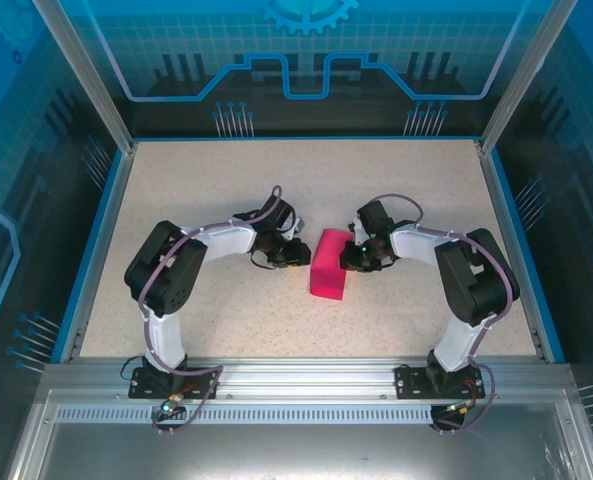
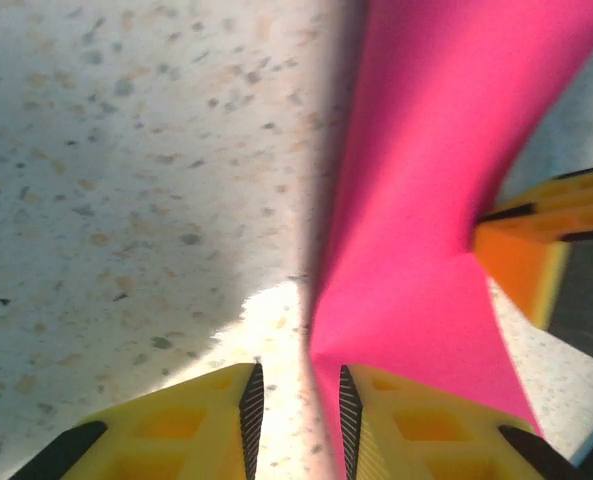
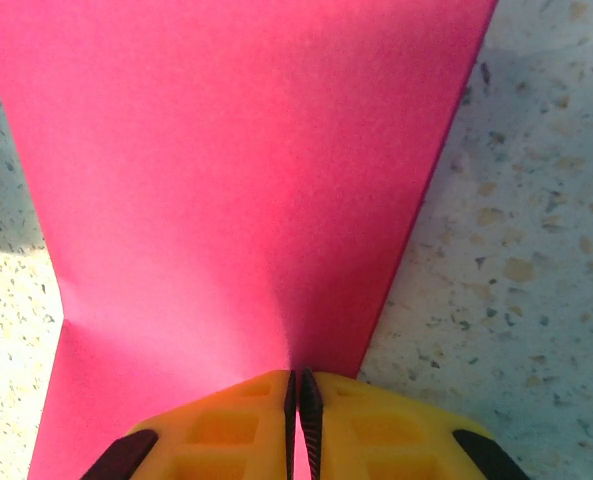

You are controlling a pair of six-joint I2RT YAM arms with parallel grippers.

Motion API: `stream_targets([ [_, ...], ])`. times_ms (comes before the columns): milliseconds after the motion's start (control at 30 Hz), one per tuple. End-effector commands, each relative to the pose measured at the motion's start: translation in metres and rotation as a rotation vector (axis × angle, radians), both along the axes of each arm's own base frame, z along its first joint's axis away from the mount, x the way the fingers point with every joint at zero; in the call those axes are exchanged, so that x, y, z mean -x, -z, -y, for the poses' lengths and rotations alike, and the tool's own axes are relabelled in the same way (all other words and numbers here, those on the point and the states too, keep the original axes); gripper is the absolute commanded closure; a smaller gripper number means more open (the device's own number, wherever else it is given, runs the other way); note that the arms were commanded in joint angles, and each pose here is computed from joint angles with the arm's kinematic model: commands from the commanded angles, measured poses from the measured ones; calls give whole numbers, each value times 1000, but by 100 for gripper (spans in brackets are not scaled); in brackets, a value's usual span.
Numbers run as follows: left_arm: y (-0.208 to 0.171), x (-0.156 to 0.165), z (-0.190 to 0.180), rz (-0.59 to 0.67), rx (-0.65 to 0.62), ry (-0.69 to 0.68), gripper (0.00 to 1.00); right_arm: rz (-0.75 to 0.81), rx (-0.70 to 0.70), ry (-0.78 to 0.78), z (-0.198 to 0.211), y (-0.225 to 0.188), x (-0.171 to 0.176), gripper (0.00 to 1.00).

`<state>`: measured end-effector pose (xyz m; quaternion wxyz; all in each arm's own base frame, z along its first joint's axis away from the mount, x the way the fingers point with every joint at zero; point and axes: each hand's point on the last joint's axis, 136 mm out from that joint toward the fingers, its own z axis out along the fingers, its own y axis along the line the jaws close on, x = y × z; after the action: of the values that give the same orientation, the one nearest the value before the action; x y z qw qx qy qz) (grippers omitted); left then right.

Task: Fold a paper plane with a square sheet of paper (fold left side to right side)

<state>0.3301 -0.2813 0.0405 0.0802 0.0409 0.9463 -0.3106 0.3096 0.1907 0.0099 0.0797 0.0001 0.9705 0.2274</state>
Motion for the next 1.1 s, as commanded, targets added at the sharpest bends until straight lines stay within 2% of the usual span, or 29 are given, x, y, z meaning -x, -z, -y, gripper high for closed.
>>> stream_targets([
  [0, -26, 5, 24, 45, 110, 62, 71, -120, 89, -10, 14, 26, 30, 85],
  [100, -29, 6, 47, 40, 159, 103, 70, -120, 85, -11, 13, 25, 30, 85],
  [233, -13, 3, 62, 15, 141, 109, 70, -120, 80, -13, 12, 25, 30, 85],
  [600, 22, 14, 54, -52, 69, 99, 70, -58, 8, -33, 1, 7, 20, 84],
  [867, 40, 25, 47, -87, 14, 94, 70, 69, -127, -19, -3, -42, -15, 84],
  [1067, 41, 25, 46, -86, 4, 95, 71, 81, -192, -21, -16, -44, -33, 84],
])
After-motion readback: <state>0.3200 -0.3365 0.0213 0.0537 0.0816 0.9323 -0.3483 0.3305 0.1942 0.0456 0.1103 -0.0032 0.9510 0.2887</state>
